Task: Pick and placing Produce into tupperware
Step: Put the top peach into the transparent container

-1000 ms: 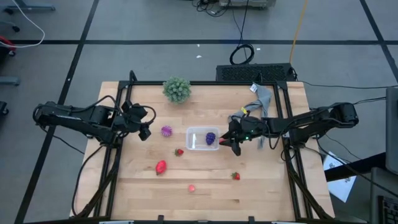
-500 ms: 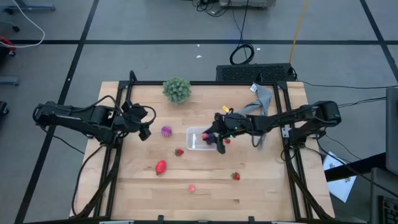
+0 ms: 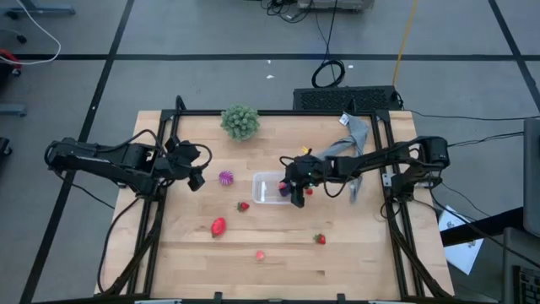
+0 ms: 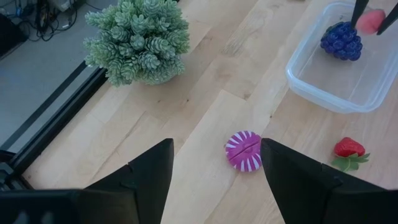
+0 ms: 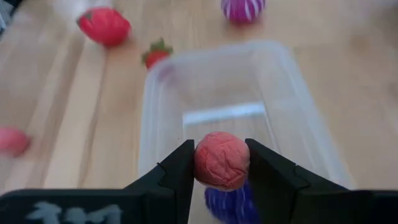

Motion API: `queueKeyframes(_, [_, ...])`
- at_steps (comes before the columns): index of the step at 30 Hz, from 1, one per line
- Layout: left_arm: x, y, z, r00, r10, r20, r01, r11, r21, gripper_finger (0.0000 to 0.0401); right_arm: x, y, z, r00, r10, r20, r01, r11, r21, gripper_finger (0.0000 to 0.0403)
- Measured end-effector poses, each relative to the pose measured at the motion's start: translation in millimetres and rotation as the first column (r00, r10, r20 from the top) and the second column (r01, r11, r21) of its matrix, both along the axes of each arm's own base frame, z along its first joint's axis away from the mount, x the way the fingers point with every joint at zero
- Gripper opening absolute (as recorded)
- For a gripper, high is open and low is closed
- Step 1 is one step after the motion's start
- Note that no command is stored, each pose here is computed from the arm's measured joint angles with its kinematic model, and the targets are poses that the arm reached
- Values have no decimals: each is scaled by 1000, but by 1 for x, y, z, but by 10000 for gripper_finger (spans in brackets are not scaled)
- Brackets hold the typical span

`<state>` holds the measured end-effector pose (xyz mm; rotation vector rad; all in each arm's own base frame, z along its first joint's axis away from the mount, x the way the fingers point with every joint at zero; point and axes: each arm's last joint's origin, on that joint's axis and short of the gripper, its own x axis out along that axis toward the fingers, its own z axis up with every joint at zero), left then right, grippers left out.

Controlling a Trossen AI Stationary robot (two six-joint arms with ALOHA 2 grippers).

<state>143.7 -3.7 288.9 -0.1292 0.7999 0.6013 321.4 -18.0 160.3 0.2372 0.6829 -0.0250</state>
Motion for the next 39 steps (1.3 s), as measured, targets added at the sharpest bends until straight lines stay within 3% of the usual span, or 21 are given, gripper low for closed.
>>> queueKeyframes(5, [0,0,0,1000,0,0,0,1000,0,244,-6,1,-7,995,-22,-94,25,999,33,123])
queueKeyframes(14, [0,0,0,1000,0,-1,0,1000,0,243,-7,3,-7,994,-6,-112,18,994,109,123])
queueKeyframes(30, [0,0,0,1000,-1,0,1,1000,1,243,-6,13,-5,995,28,-94,-17,994,111,123])
queueKeyframes(39, [0,0,0,1000,1,1,-1,1000,11,243,6,13,13,996,77,-34,-75,996,47,123])
